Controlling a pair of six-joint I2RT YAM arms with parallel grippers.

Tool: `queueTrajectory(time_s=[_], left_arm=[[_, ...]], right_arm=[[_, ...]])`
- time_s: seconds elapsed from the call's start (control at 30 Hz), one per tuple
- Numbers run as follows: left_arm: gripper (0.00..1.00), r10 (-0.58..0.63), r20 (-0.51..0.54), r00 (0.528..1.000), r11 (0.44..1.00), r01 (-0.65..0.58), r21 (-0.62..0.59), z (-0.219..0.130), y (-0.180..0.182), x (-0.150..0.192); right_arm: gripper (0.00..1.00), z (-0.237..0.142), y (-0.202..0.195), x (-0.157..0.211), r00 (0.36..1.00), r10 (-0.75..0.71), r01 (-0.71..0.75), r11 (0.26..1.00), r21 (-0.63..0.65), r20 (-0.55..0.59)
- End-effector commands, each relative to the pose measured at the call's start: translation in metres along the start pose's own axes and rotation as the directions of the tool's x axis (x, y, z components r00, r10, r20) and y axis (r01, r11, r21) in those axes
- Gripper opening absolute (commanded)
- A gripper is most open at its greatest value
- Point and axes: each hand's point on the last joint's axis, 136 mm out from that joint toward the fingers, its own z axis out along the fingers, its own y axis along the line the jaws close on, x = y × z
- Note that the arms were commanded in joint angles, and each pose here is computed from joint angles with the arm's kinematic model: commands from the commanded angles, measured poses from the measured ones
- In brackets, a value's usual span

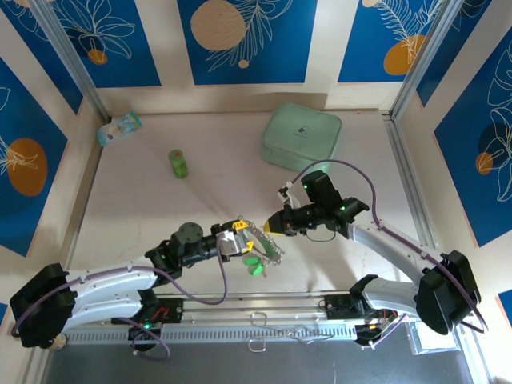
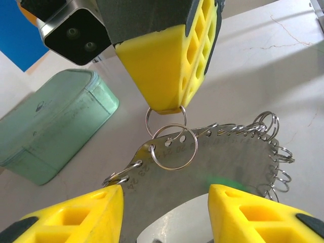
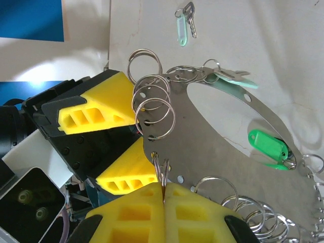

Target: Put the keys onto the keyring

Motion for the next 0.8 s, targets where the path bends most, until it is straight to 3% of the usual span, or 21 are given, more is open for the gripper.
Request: queueTrajectory(time_s=[0.0, 0.43, 0.63, 0.77], left_arm=[[0.48, 0.060, 0.077, 0.995, 0.998, -0.058, -0.028, 0.001, 0.010, -0.026], [0.42, 0.142, 0.076, 0.987, 0.982, -0.131, -0.139, 0.006, 0.026, -0.031], [0.23, 0.161, 0.075, 0.984, 0.981, -0.151, -0.126, 0.005, 0.022, -0.031], [0.21, 0.164, 0.083, 0.983, 0.984, -0.156, -0.088, 0.006, 0.015, -0.031]], right_arm=[[0.00, -0.001, 0.014, -0.003, 1.000, 0.008, -0.009, 1.000, -0.018, -0.006], [0.00, 0.006, 0.019, -0.002, 0.999, 0.032, -0.032, 0.999, -0.014, -0.013], [0.00, 0.006, 0.019, -0.003, 1.000, 0.029, -0.029, 1.000, -0.011, -0.012], [0.00, 0.006, 0.021, -0.004, 1.000, 0.023, -0.023, 1.000, -0.013, -0.013]])
